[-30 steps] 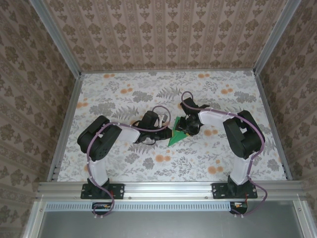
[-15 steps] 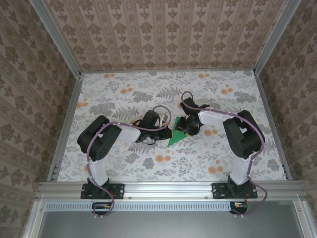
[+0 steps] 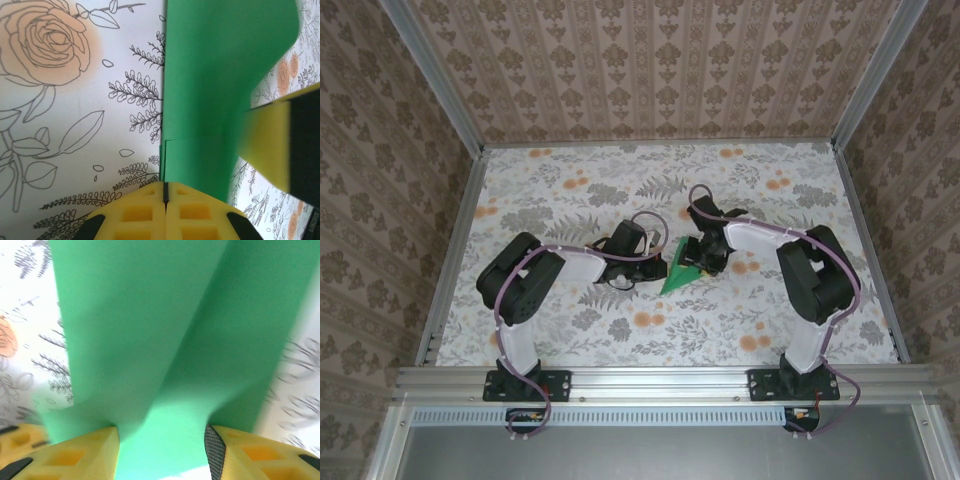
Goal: Fold a paper plane with a square sheet of paper (pick it up from the middle)
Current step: Fourth fold the wing at the center of the table.
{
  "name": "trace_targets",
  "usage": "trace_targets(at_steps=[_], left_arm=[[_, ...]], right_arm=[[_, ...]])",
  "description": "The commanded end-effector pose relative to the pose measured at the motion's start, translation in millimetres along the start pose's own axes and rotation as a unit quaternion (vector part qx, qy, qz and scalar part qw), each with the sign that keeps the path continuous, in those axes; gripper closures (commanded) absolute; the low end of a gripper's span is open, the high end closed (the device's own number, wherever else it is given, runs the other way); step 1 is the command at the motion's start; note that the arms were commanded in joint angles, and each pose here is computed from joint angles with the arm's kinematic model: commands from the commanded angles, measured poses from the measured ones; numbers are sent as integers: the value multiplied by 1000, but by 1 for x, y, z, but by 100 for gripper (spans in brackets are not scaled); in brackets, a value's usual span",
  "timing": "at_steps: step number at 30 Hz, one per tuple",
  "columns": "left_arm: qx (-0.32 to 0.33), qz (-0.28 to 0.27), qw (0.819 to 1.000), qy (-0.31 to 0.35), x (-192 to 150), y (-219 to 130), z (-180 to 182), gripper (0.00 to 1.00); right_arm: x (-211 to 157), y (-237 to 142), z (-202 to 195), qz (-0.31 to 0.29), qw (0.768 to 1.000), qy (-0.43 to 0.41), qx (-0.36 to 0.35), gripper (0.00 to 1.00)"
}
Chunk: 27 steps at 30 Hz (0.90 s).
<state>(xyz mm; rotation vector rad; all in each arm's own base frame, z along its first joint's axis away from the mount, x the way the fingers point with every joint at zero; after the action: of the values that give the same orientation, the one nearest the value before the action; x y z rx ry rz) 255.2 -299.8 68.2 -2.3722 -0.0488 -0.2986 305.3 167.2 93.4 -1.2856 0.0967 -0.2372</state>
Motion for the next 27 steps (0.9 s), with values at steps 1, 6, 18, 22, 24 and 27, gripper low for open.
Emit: trace_targets(at_steps=[1,6,18,22,24,27], left_arm=[[81,50,995,-25,-23,7,34,100],[77,54,995,-17,-21,6,30,100],[1,11,999,45,0,-15,-13,94],[-20,-10,997,77,2,-27,-26,90],[-26,-15,996,85,1,-31,-29,88],[-34,-23,995,95,0,-34,-34,86]], right_arm=[[-1,-37,-1,-21,1000,-19,11,48],[-1,-54,12,-52,994,-54,78,49],[-3,-32,8,-49,993,-47,92,51],[-5,-49,1,-83,992,-36,88,48],[-8,-57,-8,-100,992,-22,76,45],[-15,-56,-25,-102,992,8,71,43]])
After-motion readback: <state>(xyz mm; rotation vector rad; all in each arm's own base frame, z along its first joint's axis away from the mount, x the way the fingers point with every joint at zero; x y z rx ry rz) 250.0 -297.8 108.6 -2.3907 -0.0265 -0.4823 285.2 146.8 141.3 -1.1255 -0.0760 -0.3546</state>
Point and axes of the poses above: each hand's point on the last joint's axis, 136 mm out from that joint toward the fingers, its own y axis out along the fingers, its own z axis along the line the jaws close on, x = y × z, the point moved 7 cm from there along -y, back along the fingers, and after that the axes turned 5 degrees about -y, right-handed, at the moved point
